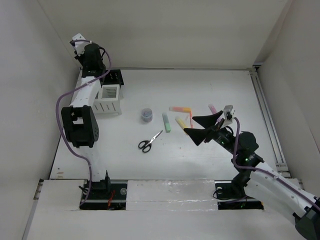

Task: Sort the stationery into containers
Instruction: Place the stationery into the container

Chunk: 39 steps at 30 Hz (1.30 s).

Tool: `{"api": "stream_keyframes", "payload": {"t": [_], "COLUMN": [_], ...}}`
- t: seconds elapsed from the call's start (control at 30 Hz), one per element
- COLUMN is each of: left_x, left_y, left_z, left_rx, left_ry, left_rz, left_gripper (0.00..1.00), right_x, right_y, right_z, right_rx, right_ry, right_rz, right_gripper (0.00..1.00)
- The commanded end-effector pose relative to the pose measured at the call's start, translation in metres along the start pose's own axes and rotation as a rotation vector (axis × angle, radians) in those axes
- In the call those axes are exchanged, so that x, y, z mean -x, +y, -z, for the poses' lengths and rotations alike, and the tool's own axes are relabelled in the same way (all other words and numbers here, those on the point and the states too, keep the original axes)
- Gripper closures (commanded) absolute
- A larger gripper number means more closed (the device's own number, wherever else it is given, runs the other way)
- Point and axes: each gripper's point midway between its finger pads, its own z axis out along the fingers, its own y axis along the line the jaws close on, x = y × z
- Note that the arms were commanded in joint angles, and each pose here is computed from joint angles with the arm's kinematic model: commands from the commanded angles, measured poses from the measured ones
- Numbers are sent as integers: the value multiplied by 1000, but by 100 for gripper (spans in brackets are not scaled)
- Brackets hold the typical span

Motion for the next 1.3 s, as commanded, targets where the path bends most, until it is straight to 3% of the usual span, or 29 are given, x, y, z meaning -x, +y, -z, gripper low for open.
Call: {"api": "stream_keyframes", "payload": {"t": [0.0,0.53,0.87,1.07,1.27], "left_x": [-4,-102,-106,-94,-68], "left_y": [-9,-6,-12,-14,-13], "left_z": [-9,-27,-11,-5,3], "left_rx": [-23,-6,-40,-32,-42], "left_ry": [-34,50,64,42,9], "left_rz": [-5,-33,-19,-6,24], "left_gripper": [100,100,100,63,47], "right_x": [2,-23,-26,-24,-23], "right_y": [1,-11,-13,-12,-11], "right_z": [-1,-1,-3,-3,-5], "right_rx": [18,-6,-9,-6,-2], "right_ry": [-6,61,68,60,52], "right_rz": [37,29,27,20,13], "right_gripper": [3,3,3,3,3]}}
